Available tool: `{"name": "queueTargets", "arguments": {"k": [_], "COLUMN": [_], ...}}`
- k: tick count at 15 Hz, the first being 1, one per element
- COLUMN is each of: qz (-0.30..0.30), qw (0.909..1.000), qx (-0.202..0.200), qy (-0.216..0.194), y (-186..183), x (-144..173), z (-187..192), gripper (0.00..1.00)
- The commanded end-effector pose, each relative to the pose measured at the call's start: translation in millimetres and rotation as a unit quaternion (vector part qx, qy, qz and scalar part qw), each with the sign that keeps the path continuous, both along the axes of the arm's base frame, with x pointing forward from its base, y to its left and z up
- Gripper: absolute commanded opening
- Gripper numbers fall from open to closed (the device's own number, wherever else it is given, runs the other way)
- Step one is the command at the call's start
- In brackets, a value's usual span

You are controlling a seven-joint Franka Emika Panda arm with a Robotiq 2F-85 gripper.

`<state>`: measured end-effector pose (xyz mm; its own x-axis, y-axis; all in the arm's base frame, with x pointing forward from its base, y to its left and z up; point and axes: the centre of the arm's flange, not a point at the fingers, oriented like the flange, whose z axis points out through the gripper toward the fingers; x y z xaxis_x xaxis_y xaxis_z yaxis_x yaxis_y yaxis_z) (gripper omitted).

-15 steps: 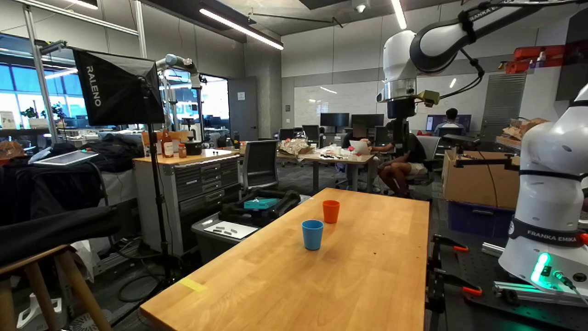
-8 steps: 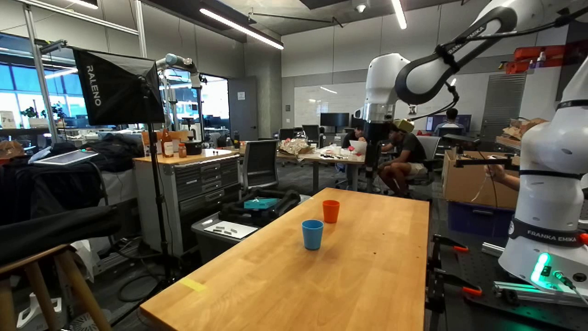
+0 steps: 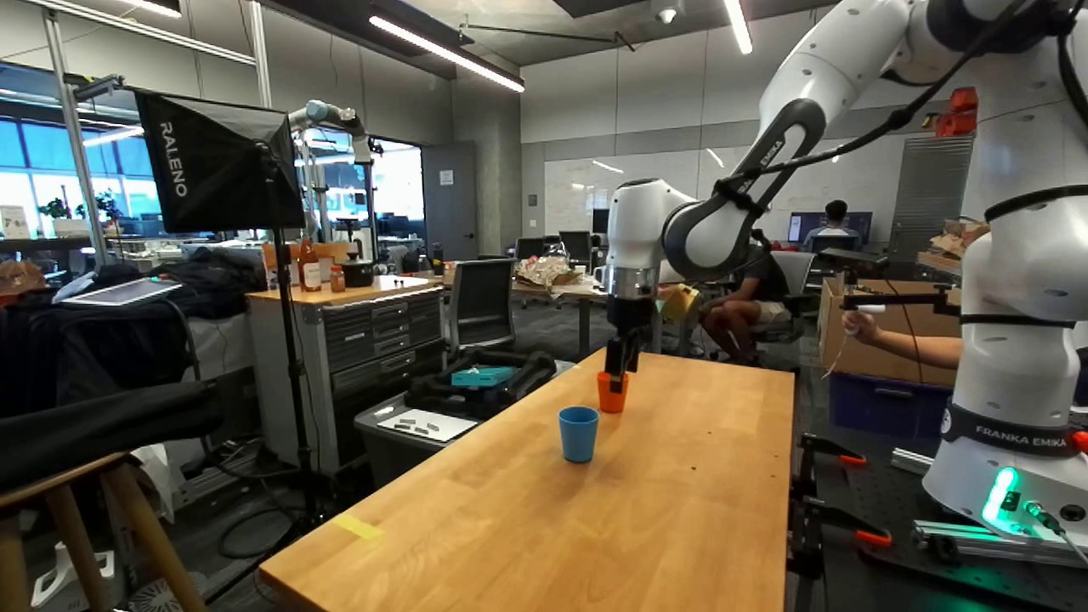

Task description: Put the blue cup inside the orange cup

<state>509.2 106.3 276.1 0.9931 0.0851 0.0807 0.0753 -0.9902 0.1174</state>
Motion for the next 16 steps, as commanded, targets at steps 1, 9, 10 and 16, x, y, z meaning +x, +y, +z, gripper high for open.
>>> {"name": "queueTargets", "arguments": {"k": [1, 9, 10, 16], "qz": [-0.010, 0.009, 0.011, -0.017], "qw": [0.9999, 1.0000, 0.9999, 0.9998], "qx": [-0.004, 0.001, 0.000, 0.000], "qy": [0.001, -0.003, -0.005, 0.008], "y": [36, 88, 90, 63], "x": [59, 99, 101, 109], "z": [-42, -78, -80, -88], "gripper": [1.00, 0.75, 0.73, 0.27]}}
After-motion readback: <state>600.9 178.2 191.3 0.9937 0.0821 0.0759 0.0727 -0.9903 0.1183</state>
